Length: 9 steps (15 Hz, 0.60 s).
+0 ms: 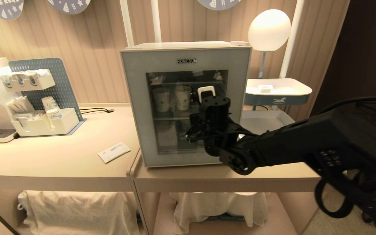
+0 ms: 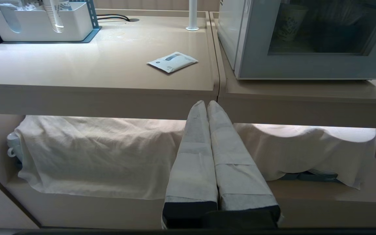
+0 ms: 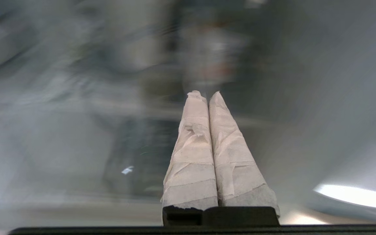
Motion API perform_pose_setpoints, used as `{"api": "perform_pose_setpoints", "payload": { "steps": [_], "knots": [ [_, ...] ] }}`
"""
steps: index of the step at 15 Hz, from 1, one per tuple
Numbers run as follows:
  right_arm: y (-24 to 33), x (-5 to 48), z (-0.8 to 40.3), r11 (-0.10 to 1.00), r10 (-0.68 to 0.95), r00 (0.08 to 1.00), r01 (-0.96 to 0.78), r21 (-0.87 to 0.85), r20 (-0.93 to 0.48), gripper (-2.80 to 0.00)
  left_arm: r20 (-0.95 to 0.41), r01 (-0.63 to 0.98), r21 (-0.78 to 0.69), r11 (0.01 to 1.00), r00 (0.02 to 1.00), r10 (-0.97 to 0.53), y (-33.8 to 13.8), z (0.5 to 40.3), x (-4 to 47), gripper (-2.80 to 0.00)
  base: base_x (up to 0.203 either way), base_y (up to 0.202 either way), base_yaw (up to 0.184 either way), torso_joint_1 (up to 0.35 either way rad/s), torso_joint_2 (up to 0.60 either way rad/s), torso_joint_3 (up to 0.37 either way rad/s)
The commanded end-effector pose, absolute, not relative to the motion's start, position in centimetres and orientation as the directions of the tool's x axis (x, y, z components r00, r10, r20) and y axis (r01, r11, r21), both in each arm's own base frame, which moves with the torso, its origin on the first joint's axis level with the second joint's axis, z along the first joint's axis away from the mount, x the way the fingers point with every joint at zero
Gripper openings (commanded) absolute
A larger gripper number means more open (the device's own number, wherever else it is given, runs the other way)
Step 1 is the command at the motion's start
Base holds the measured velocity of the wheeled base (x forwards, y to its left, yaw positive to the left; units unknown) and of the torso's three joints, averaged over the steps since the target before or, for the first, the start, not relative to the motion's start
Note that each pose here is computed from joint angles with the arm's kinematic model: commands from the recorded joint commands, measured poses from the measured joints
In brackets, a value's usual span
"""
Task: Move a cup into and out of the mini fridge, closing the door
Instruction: Close the freezer door, then open the freezer door
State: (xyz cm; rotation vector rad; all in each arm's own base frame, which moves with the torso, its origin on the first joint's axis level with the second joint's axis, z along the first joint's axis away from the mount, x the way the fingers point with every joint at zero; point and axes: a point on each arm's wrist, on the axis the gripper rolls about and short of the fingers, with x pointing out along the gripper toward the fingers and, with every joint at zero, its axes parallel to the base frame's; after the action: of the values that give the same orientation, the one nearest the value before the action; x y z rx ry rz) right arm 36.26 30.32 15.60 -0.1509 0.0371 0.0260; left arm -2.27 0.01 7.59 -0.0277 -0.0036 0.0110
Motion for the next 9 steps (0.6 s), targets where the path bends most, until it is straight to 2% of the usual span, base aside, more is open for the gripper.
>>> {"api": "perform_pose_setpoints", "payload": {
  "steps": [1,4,6,9],
  "knots": [
    [24.8,30.9,25.0,0.999,-0.023,0.996,0.026,-0.045,0.082,-2.8,0.003,-0.012,-0.028,1.0,1.0,0.012,0.0,7.6,-2.3,-2.8,0.0,0.0,0.0,0.0,0.0,0.0],
    [14.4,25.5,30.9,0.973,-0.231,0.96,0.227,0.045,0.161,-2.8,0.003,-0.012,-0.029,1.0,1.0,0.012,0.0,7.6,-2.3,-2.8,0.0,0.0,0.0,0.0,0.0,0.0],
    [7.0,21.3,31.6,0.893,-0.45,0.875,0.443,0.083,0.175,-2.8,0.003,-0.012,-0.031,0.999,1.0,0.012,0.0,7.6,-2.3,-2.8,0.0,0.0,0.0,0.0,0.0,0.0],
    [1.2,13.3,30.7,0.765,-0.644,0.737,0.627,0.149,0.206,-2.8,0.003,-0.012,-0.034,0.999,1.0,0.012,0.0,7.6,-2.3,-2.8,0.0,0.0,0.0,0.0,0.0,0.0]
  ]
}}
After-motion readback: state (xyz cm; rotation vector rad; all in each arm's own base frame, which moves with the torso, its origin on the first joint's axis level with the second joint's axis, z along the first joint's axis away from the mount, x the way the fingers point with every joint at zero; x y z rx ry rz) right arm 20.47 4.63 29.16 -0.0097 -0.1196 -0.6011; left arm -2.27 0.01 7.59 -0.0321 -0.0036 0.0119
